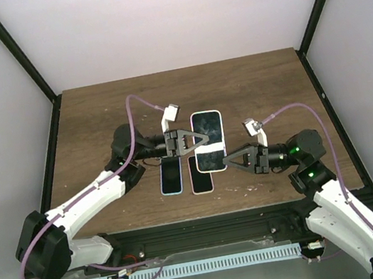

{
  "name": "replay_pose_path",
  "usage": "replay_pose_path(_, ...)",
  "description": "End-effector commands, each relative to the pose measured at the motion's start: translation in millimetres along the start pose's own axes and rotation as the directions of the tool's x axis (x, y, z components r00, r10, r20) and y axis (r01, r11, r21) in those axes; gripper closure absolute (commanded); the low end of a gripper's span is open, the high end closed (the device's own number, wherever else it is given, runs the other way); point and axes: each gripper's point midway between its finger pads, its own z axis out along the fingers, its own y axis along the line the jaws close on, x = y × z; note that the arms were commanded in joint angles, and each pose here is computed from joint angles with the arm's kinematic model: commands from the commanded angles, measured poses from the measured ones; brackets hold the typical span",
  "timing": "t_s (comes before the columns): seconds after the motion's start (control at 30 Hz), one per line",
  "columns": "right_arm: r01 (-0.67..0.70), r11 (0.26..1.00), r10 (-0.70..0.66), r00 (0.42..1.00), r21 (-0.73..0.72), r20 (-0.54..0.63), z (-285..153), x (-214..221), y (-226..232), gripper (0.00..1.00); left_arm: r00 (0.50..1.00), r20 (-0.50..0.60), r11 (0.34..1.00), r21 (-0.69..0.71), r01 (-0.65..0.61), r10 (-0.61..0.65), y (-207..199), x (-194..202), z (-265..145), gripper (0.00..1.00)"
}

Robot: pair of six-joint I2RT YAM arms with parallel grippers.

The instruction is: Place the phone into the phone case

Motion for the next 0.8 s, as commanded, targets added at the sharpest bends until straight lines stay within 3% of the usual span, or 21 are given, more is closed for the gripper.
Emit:
replay_pose_path(0.0,0.160,0.978,-0.166,0.985,-0.132,-0.043,-3.0,7.0,45.8,0.91,0.994,0.097,0.999,-0.028,-0.038,0.040,11.1,-22.8,-7.2,1.00)
replay_pose_path(0.2,0.186,0.969,-0.194,0.980,-0.162,-0.036,-4.7,7.7,54.1,0.96,0.996,0.082,1.000,0.014,-0.024,0.023,10.4,-22.0,-3.8,1.00)
replay_pose_path(0.53,0.224,0.958,-0.230,0.973,-0.178,-0.013,-7.5,6.7,64.7,0.82,0.998,0.058,0.998,0.054,-0.015,0.012,9.0,-19.3,-1.7,1.00)
replay_pose_path(0.67,0.216,0.964,-0.218,0.976,-0.157,0.005,-7.4,3.6,62.2,0.71,0.999,0.051,0.998,0.061,-0.020,0.017,6.1,-18.6,-2.0,1.00)
replay_pose_path(0.77,0.220,0.967,-0.218,0.976,-0.130,0.031,-7.6,-1.1,60.4,0.81,0.999,0.041,0.997,0.075,-0.024,0.021,2.3,-17.6,-1.5,1.00)
